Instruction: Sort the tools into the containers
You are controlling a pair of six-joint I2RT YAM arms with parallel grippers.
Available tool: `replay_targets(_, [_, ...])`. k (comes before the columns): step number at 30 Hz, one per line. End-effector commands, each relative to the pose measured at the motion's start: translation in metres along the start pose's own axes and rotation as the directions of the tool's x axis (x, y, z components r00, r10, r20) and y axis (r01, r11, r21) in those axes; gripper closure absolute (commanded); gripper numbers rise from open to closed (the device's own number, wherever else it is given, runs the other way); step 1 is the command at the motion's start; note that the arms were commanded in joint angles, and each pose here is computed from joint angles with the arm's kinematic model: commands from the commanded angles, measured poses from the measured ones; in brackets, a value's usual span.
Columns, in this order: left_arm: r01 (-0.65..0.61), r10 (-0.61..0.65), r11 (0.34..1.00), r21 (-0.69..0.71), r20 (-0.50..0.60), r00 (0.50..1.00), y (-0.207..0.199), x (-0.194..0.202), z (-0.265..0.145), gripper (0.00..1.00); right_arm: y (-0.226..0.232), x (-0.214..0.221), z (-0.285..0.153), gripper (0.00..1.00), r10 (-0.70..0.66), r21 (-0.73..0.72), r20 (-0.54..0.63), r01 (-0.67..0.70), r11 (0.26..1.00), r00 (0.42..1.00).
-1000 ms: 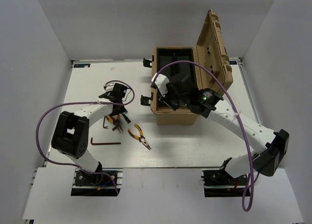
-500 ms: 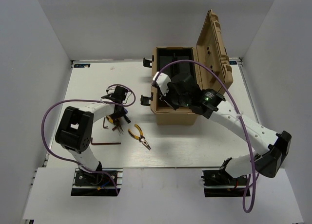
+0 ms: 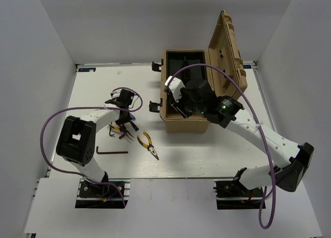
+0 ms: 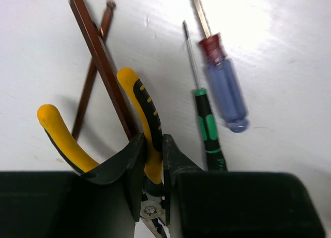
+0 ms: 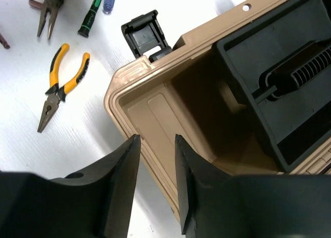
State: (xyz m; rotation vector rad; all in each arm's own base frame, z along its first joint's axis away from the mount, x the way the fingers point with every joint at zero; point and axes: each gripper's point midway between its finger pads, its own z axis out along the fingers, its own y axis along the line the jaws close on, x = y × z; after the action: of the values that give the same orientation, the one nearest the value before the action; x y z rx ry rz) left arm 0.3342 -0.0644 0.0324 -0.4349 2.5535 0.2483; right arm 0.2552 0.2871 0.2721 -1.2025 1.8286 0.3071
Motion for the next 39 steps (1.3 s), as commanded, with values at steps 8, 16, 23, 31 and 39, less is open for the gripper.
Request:
replay_targets(8, [-0.086,-0.026,0.937,0.338,0.313,0.949,-0.038,-0.108,-0.128,1.00,0.018,-0.002,-0.011,0.94,-0.019,-0.106,0.053,0.025,0.994,0.998])
replay_targets(16, [-0.289,-0.112,0.680,0.674,0.485,0.868,-0.103,-0.159,-0.240,1.00,-0.028,-0.022,-0.028,1.00,-0.019,0.123,0.079,0.009,0.992,0.997])
replay_targets(23, [-0.386,-0.289,0.468,0.795,0.550,0.784,-0.148,-0.184,-0.294,1.00,-0.058,-0.028,-0.046,1.00,0.006,0.242,0.106,-0.032,0.970,0.994])
replay_targets(31, [-0.437,-0.333,0.332,0.836,0.538,0.774,-0.211,-0.167,-0.311,1.00,-0.076,-0.025,-0.072,1.00,0.026,0.298,0.148,-0.070,0.952,0.989])
replay_targets(39, [-0.470,-0.320,0.411,0.781,0.607,0.728,-0.243,-0.148,-0.307,1.00,-0.077,-0.013,-0.072,1.00,0.053,0.287,0.149,-0.094,0.953,0.987])
